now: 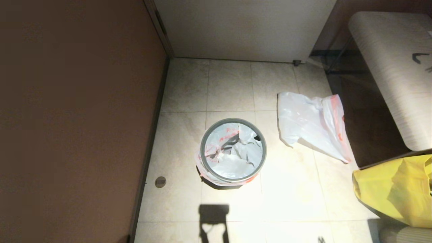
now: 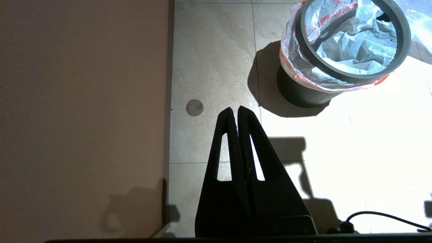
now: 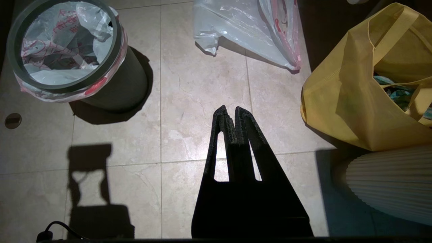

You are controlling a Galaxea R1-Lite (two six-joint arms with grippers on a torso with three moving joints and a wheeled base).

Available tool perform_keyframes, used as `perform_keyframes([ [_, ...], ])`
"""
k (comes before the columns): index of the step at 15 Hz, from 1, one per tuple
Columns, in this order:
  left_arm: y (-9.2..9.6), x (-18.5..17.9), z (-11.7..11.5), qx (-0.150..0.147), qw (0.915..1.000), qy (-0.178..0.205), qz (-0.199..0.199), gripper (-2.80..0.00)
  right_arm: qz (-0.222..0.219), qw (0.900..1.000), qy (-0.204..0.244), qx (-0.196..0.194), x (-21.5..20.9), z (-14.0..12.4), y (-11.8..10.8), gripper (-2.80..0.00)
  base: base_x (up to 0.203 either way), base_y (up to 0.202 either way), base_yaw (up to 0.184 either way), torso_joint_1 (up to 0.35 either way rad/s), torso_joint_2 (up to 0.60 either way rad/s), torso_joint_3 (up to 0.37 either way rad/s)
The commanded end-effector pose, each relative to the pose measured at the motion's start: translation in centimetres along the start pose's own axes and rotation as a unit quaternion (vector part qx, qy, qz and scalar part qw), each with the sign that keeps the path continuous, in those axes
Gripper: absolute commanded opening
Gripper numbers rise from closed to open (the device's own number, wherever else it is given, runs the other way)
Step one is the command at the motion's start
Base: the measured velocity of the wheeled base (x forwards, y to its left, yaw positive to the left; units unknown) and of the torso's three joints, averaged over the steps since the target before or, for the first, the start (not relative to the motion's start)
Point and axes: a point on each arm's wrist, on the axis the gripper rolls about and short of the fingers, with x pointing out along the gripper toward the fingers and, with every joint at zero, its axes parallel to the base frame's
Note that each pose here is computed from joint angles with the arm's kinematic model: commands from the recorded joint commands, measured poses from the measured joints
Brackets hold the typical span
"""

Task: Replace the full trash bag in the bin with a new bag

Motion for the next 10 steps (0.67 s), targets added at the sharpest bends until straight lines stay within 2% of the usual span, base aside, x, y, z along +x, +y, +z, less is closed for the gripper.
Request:
perform_keyframes([
  [1, 0.0, 0.0, 0.0, 0.0, 1.0, 0.0, 0.0, -2.8, 0.0, 1.0, -0.003, 0.0, 0.0, 0.1, 0.0, -2.8, 0.0, 0.0, 0.0, 0.0, 0.0, 0.0],
  [2, 0.0, 0.0, 0.0, 0.0, 1.0, 0.0, 0.0, -2.8, 0.003, 0.999, -0.04, 0.002, 0.0, 0.8, 0.1, -2.8, 0.0, 0.0, 0.0, 0.0, 0.0, 0.0],
  [3, 0.0, 0.0, 0.0, 0.0, 1.0, 0.0, 0.0, -2.8, 0.008, 0.994, -0.108, 0.004, -0.2, 2.2, 0.2, -2.8, 0.0, 0.0, 0.0, 0.0, 0.0, 0.0],
  [4, 0.0, 0.0, 0.0, 0.0, 1.0, 0.0, 0.0, -2.8, 0.011, 0.99, -0.144, 0.006, -0.4, 2.9, 0.2, -2.8, 0.0, 0.0, 0.0, 0.0, 0.0, 0.0],
  [5, 0.0, 0.0, 0.0, 0.0, 1.0, 0.0, 0.0, -2.8, 0.011, 0.99, -0.141, 0.005, -0.4, 2.9, 0.2, -2.8, 0.0, 0.0, 0.0, 0.0, 0.0, 0.0],
  [6, 0.0, 0.0, 0.0, 0.0, 1.0, 0.0, 0.0, -2.8, 0.008, 0.995, -0.096, 0.004, -0.2, 2.0, 0.1, -2.8, 0.0, 0.0, 0.0, 0.0, 0.0, 0.0],
  [7, 0.0, 0.0, 0.0, 0.0, 1.0, 0.0, 0.0, -2.8, 0.003, 0.999, -0.033, 0.002, 0.0, 0.7, 0.1, -2.8, 0.0, 0.0, 0.0, 0.0, 0.0, 0.0],
  [8, 0.0, 0.0, 0.0, 0.0, 1.0, 0.0, 0.0, -2.8, 0.0, 1.0, 0.0, 0.0, 0.0, 0.0, 0.0, -2.8, 0.0, 0.0, 0.0, 0.0, 0.0, 0.0],
  [10, 0.0, 0.0, 0.0, 0.0, 1.0, 0.0, 0.0, -2.8, 0.0, 1.0, 0.001, 0.0, 0.0, 0.0, 0.0, -2.8, 0.0, 0.0, 0.0, 0.0, 0.0, 0.0],
])
